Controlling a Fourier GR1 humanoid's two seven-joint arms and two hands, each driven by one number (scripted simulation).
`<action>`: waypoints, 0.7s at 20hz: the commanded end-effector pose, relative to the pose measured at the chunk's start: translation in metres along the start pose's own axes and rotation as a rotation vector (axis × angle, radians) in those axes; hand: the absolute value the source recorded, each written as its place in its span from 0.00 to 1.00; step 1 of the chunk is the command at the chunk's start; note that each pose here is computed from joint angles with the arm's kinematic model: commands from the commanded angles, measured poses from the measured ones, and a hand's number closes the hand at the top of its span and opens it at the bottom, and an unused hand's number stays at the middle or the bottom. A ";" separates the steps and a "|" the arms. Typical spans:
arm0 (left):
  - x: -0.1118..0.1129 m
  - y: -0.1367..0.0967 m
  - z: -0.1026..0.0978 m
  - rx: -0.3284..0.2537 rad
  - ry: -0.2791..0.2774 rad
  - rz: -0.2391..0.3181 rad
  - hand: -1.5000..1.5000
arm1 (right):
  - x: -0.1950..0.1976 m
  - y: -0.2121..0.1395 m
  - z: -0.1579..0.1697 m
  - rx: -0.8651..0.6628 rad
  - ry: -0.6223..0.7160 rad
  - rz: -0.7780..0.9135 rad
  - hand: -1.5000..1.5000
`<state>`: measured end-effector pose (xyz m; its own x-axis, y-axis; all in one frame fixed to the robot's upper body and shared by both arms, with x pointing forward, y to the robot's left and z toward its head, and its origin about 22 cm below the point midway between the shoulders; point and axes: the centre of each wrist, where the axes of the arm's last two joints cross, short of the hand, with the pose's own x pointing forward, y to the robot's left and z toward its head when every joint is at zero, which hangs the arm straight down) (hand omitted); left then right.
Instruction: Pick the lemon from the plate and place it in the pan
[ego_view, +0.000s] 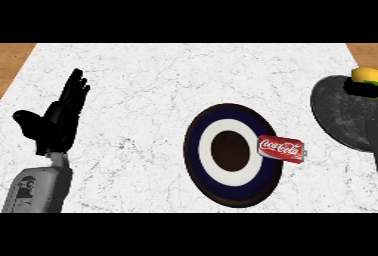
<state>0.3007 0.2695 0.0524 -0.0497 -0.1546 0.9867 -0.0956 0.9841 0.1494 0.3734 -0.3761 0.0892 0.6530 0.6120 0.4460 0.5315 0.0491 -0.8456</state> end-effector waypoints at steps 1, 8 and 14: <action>-0.010 0.008 0.003 -0.001 -0.020 -0.002 0.50 | -0.055 0.004 -0.028 -0.033 0.015 0.071 1.00; 0.012 -0.002 -0.008 -0.029 -0.007 0.005 0.50 | -0.105 0.014 -0.041 -0.045 0.065 0.014 1.00; -0.004 -0.004 0.002 -0.024 -0.022 -0.002 0.50 | -0.116 0.029 -0.028 0.258 0.193 -0.225 0.00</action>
<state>0.3025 0.2641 0.0513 -0.0697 -0.1517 0.9860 -0.0658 0.9869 0.1472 0.3391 -0.4625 0.0366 0.6691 0.4878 0.5607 0.5422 0.1954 -0.8172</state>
